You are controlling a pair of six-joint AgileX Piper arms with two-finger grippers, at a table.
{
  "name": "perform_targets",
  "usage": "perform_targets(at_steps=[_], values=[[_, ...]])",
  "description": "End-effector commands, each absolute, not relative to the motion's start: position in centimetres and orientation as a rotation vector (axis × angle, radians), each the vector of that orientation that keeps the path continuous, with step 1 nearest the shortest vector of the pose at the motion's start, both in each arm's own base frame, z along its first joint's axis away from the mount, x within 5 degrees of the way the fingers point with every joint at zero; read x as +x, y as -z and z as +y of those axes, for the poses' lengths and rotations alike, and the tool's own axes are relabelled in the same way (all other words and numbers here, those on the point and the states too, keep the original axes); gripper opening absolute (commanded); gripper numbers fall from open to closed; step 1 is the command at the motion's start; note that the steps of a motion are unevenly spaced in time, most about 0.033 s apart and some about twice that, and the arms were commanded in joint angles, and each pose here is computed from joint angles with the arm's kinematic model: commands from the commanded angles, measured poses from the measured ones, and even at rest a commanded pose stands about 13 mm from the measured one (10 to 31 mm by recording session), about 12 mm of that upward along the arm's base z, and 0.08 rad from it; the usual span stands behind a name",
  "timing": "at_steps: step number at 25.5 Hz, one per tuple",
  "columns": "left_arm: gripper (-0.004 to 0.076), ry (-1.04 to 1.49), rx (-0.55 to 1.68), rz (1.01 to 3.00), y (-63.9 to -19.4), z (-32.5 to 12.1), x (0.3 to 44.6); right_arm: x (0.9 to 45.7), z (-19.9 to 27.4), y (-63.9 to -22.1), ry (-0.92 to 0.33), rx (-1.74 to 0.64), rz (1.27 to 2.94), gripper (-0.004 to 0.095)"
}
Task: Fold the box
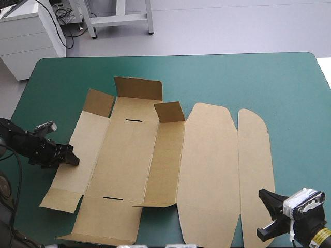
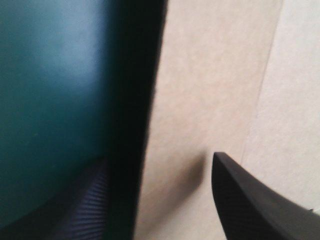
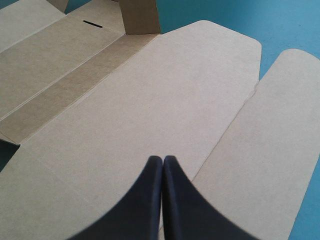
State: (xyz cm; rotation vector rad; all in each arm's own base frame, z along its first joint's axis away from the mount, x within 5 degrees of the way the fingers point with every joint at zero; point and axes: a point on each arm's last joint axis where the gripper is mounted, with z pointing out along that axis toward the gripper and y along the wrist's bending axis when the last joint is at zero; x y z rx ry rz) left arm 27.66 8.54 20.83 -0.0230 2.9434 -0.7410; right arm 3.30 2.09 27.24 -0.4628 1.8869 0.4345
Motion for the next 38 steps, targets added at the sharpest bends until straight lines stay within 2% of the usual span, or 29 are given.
perform_targets(at_steps=[1, 6, 12, 14, 17, 24, 27, 29, 31, 34, 38], values=[[0.0428, 0.950, 0.001, 2.868, -22.2, 7.0, 27.1, 3.5, 2.1, -28.6, -0.438, -0.446, 1.799, -0.0015], [0.0428, 0.980, 0.058, 2.886, -22.0, 5.3, 27.1, 3.5, 2.1, -28.6, -0.435, -0.446, 1.798, -0.0015], [0.0421, 0.937, 0.359, 2.965, -21.8, 1.0, 27.2, 3.5, 2.1, -28.6, -0.430, -0.447, 1.797, -0.0015], [0.0392, 0.867, 0.465, 3.013, -21.6, 0.2, 27.0, 3.5, 2.1, -28.6, -0.430, -0.447, 1.797, -0.0015], [0.0300, 0.848, 0.470, 3.025, -21.6, 0.1, 27.0, 3.5, 2.1, -28.6, -0.435, -0.446, 1.798, -0.0015], [-0.0007, 0.835, 0.476, 3.022, -21.8, 0.1, 26.9, 3.5, 2.2, -28.6, -0.445, -0.444, 1.800, -0.0015], [-0.0008, 0.816, 0.495, 2.994, -22.4, 0.2, 27.4, 3.5, 2.2, -28.6, -0.445, -0.444, 1.800, -0.0015], [-0.0008, 0.753, 0.527, 2.924, -24.3, 0.4, 28.8, 3.5, 2.2, -28.6, -0.445, -0.444, 1.800, -0.0015], [-0.0008, 0.609, 0.649, 2.847, -27.0, -0.2, 30.5, 3.5, 2.2, -28.6, -0.445, -0.444, 1.800, -0.0015], [-0.0008, 0.185, 0.964, 2.677, -32.7, -2.9, 32.7, 3.5, 2.2, -28.6, -0.445, -0.444, 1.800, -0.0015], [-0.0008, -0.181, 1.160, 2.356, -39.2, -7.4, 34.3, 3.5, 2.2, -28.6, -0.445, -0.444, 1.800, -0.0015]])
